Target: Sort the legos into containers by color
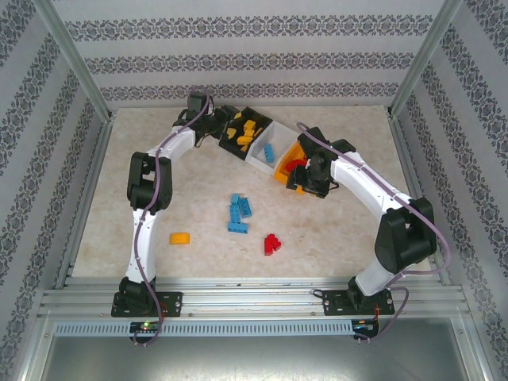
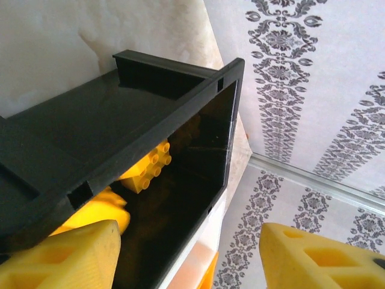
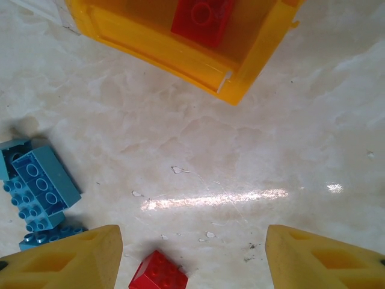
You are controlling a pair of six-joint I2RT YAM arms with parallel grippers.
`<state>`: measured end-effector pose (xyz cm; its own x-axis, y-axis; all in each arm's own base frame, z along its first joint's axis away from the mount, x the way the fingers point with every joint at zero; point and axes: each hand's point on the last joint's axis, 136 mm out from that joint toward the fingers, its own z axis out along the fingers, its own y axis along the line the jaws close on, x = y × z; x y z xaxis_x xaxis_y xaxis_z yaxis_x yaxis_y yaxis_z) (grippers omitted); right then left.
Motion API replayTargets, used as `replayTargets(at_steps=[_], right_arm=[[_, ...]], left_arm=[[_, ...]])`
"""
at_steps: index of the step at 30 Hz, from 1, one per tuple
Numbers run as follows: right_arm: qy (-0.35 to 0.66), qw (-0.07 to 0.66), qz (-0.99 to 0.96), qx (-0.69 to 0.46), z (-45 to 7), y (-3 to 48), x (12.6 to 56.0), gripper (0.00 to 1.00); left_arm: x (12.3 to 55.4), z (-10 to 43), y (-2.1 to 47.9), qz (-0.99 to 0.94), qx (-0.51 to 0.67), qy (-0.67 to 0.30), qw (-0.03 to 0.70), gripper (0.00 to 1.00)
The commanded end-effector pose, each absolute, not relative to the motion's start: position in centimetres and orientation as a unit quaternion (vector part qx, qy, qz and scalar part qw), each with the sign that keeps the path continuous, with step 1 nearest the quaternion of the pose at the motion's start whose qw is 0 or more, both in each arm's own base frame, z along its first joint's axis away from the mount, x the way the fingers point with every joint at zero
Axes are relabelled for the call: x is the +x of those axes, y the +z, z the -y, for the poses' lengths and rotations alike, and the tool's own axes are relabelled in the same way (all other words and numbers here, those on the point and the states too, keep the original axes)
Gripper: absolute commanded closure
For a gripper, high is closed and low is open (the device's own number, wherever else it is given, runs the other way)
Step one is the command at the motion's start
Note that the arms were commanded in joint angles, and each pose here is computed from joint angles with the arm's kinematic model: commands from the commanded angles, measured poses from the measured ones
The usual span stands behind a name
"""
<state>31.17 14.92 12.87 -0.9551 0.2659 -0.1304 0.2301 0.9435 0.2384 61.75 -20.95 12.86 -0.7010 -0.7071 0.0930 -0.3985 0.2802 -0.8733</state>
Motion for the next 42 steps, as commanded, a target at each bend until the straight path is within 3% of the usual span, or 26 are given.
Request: replayTargets(at_steps=[1,5,9,12,15,19,23,25,32,42], right_arm=[[0.107,0.085,-0.982,0.128,-15.3,13.4,31.1,0.35],[0.127,0.065,-0.984,0.105,-16.6,12.9,31.3,0.34],[0.139,0.052,-0.987,0.056,-18.3,12.6,31.3,0.33],[0.217,0.075,-0.973,-0.02,-22.3,13.5,31.8,0.32],[0.287,0.124,-0.939,-0.145,-27.5,15.0,31.7,0.3],[0.327,0.19,-0.86,-0.344,-34.1,15.2,29.0,0.29],[0.417,0.263,-0.659,-0.568,-39.7,15.0,22.0,0.26],[0.434,0.265,-0.603,-0.615,-41.2,13.7,20.1,0.26],[0.461,0.266,-0.57,-0.626,-46.4,11.3,19.2,0.26],[0.397,0.279,-0.601,-0.635,-50.0,6.0,20.6,0.27]], left_arm=[[60.8,20.9,15.8,-0.794,-0.314,-0.493,0.17,0.36],[56.7,20.0,17.5,-0.854,-0.248,-0.428,0.16,0.32],[48.5,16.0,17.2,-0.938,-0.19,-0.265,0.117,0.27],[42.3,12.1,16.7,-0.965,-0.176,-0.171,0.098,0.23],[36.8,8.9,15.5,-0.96,-0.221,-0.147,0.086,0.21],[32.2,6.4,14.3,-0.926,-0.313,-0.188,0.091,0.21],[30.1,4.9,15.1,-0.908,-0.35,-0.194,0.124,0.2],[29.7,4.4,15.9,-0.904,-0.356,-0.19,0.137,0.2],[28.3,2.7,18.0,-0.896,-0.373,-0.179,0.163,0.19],[27.3,0.8,18.8,-0.884,-0.396,-0.194,0.154,0.19]])
